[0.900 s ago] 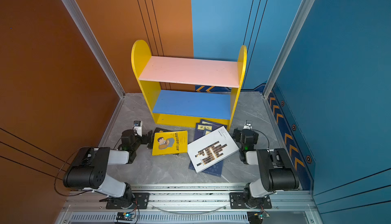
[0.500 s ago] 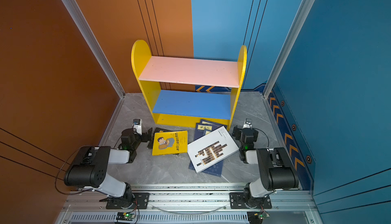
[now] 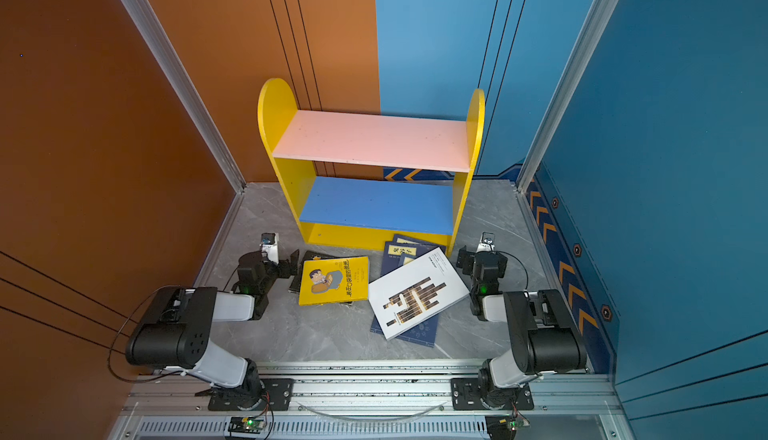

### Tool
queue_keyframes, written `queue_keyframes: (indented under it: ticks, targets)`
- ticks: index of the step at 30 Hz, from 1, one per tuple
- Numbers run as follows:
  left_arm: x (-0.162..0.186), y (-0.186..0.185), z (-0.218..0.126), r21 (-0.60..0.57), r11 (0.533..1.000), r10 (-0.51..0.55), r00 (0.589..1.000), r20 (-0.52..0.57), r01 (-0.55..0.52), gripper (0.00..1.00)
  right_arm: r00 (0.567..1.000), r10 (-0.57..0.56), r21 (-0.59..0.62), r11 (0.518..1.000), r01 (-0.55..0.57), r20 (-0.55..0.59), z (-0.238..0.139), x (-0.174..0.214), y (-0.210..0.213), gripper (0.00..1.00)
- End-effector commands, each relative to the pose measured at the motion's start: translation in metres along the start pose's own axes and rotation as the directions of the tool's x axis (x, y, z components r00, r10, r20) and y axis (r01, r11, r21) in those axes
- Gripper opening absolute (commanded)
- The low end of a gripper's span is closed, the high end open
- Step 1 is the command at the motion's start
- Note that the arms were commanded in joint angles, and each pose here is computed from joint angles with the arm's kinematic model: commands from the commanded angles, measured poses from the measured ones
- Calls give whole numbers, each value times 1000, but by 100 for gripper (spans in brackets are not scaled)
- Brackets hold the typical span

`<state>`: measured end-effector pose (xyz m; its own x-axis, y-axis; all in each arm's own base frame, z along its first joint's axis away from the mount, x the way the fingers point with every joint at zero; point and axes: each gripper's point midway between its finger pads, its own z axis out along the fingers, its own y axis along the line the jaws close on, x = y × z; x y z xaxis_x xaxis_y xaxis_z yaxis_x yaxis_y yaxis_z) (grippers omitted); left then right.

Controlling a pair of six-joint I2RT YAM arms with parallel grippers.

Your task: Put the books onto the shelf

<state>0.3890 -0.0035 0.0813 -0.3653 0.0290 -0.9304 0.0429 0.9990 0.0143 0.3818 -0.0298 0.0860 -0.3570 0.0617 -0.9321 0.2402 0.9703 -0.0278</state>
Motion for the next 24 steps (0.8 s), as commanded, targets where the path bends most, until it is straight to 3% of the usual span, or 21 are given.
queue_keyframes:
  ticks: [1,5,11,15,19,22,24]
  targets:
    - [-11,5,4,-34,999,-14,1000,28,15,98,1000,-4,-15,1000,4,26,3,-9,4,100]
    - [-16,14,0,-86,996,-33,999,40,36,98,999,2,11,1000,-3,41,3,-16,2,100]
    - [-68,14,-35,-87,995,-45,997,55,50,98,999,18,6,1000,-18,-32,-19,-59,-2,100]
    - [-109,8,-61,-82,981,-177,984,5,177,98,969,179,-8,983,-183,-172,-43,-69,3,100]
    - [-148,-19,-88,-28,905,-424,905,-34,424,98,853,413,-8,899,-438,-320,-75,-70,25,100]
    - [-153,-64,-101,34,806,-583,802,-129,591,98,706,524,-84,772,-630,-477,-100,-66,73,100]
    - [-151,-97,-108,72,750,-638,747,-188,658,98,638,529,-137,701,-700,-560,-118,-66,109,100]
